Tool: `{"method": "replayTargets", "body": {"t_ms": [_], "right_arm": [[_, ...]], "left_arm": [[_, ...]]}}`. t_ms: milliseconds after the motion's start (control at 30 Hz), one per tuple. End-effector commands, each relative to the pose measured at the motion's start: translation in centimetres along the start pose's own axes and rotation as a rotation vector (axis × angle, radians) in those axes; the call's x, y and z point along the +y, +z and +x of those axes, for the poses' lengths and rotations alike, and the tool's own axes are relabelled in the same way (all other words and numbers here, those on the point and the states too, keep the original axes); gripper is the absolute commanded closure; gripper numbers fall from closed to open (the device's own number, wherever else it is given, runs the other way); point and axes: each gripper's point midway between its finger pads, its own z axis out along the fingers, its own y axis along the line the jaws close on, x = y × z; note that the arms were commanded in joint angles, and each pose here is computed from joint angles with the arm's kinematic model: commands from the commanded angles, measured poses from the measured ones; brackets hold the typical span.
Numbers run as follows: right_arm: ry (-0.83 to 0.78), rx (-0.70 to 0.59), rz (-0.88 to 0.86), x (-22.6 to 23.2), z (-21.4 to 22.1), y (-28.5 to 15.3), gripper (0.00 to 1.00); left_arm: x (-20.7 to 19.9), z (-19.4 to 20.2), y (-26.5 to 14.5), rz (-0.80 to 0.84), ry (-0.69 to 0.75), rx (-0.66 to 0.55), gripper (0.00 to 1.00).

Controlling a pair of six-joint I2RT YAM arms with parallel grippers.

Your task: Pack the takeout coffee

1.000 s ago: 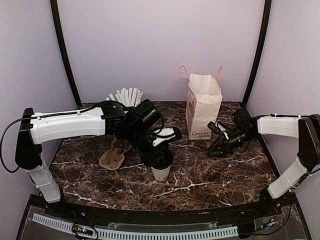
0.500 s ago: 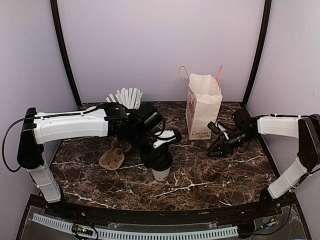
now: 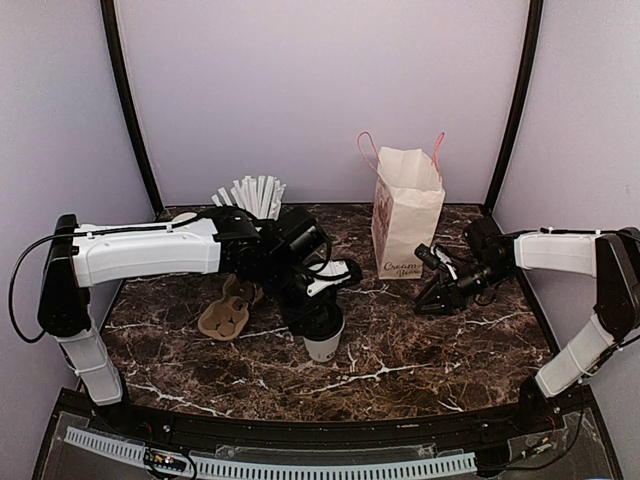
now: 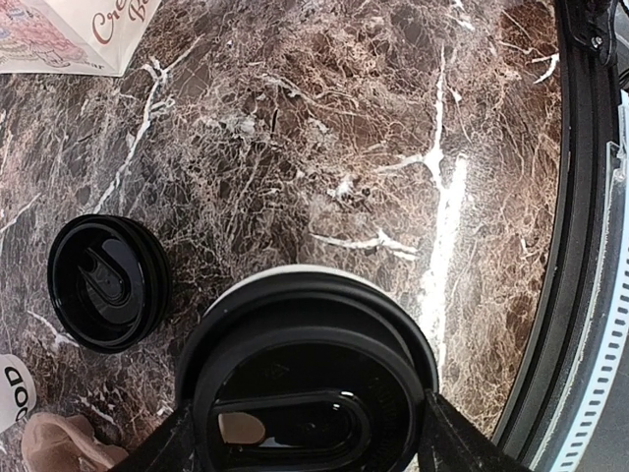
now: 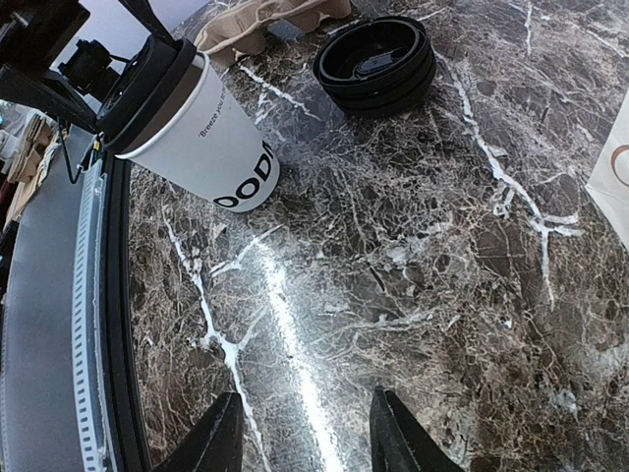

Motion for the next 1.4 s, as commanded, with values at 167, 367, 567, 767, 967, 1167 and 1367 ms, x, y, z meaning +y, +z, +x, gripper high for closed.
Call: {"method": "replayTargets", "body": {"t_ms": [167,367,567,767,967,1167,1367], "right_arm": [[-0.017,-0.005,-0.02,0.3,-0.5,0.0,0.55],[-0.015,-0.005,-0.024,0.3,-0.5,0.1,0.55],[0.03,-0.053,-0.074,1.1,-1.7,0.4,0.56],[0.171,-0.098,-0.153,2.7,-4.6,2.8,0.59],[0.32,-0.031,-0.324,5.5,-5.3,5.6,0.64],[0.394,-0.018,-0.428,7.7,-6.9,6.8,0.71],[0.427,-0.021,-0.469,8.7,-7.6,7.4,0.76]], "left_arm": [[0.0,0.3,0.5,0.016,0.009,0.006,0.3],[-0.2,0.4,1.0,0.038,0.008,0.018,0.3],[0.0,0.9,1.6,0.074,-0.01,0.025,0.3],[-0.2,1.0,2.5,0.103,-0.02,0.026,0.3],[-0.6,1.4,3.6,0.129,-0.049,0.022,0.3],[-0.4,0.7,3.4,0.114,-0.055,-0.029,0.3],[-0.4,0.1,3.2,0.115,-0.053,-0.055,0.3]]}}
